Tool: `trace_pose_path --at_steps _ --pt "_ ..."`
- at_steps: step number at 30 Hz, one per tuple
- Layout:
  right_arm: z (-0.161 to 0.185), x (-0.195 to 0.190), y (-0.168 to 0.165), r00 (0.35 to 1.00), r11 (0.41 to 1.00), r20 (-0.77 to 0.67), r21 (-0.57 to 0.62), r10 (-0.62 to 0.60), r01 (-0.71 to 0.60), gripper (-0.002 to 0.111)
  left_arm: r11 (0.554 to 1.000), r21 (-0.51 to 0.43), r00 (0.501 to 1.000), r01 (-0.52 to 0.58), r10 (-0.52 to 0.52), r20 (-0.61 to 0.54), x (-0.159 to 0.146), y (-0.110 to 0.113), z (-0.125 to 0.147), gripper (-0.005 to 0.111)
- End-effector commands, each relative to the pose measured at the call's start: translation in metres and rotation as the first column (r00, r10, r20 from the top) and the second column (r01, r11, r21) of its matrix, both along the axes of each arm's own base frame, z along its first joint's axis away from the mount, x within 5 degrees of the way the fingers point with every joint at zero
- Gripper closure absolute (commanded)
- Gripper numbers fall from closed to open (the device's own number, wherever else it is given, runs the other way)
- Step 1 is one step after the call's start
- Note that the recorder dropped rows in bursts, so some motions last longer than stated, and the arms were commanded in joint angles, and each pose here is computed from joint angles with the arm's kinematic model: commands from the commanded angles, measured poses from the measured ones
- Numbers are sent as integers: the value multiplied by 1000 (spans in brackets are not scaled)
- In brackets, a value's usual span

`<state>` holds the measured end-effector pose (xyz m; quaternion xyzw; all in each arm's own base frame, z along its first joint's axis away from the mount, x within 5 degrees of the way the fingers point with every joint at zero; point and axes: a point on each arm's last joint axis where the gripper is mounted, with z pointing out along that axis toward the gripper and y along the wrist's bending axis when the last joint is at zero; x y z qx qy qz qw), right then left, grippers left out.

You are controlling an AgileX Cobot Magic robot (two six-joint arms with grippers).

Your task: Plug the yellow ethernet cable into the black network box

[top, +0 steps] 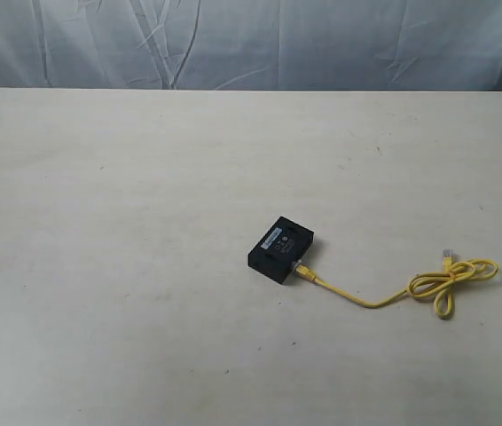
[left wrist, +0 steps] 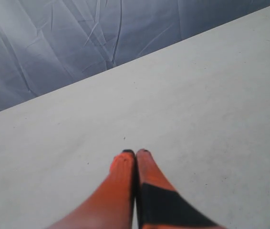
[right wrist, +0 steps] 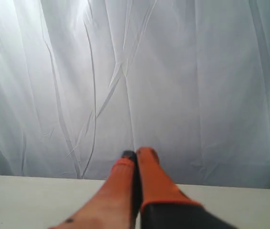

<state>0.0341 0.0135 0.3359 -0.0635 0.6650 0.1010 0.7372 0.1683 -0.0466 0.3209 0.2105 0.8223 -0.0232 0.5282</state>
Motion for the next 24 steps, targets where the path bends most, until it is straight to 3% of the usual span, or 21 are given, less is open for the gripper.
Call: trace_pose_path --at_steps 1,14,24 --pt "-5 3 -3 999 994 22 -94 -47 48 107 1000 -11 1000 -5 5 12 -1 0 0 107" --pt "-64 13 -6 990 983 -101 -161 -101 84 107 1000 -11 1000 -5 5 12 -1 0 0 107" --pt "-104 14 -8 976 991 -185 -97 -112 96 107 1000 -11 1000 -5 5 12 -1 0 0 107"
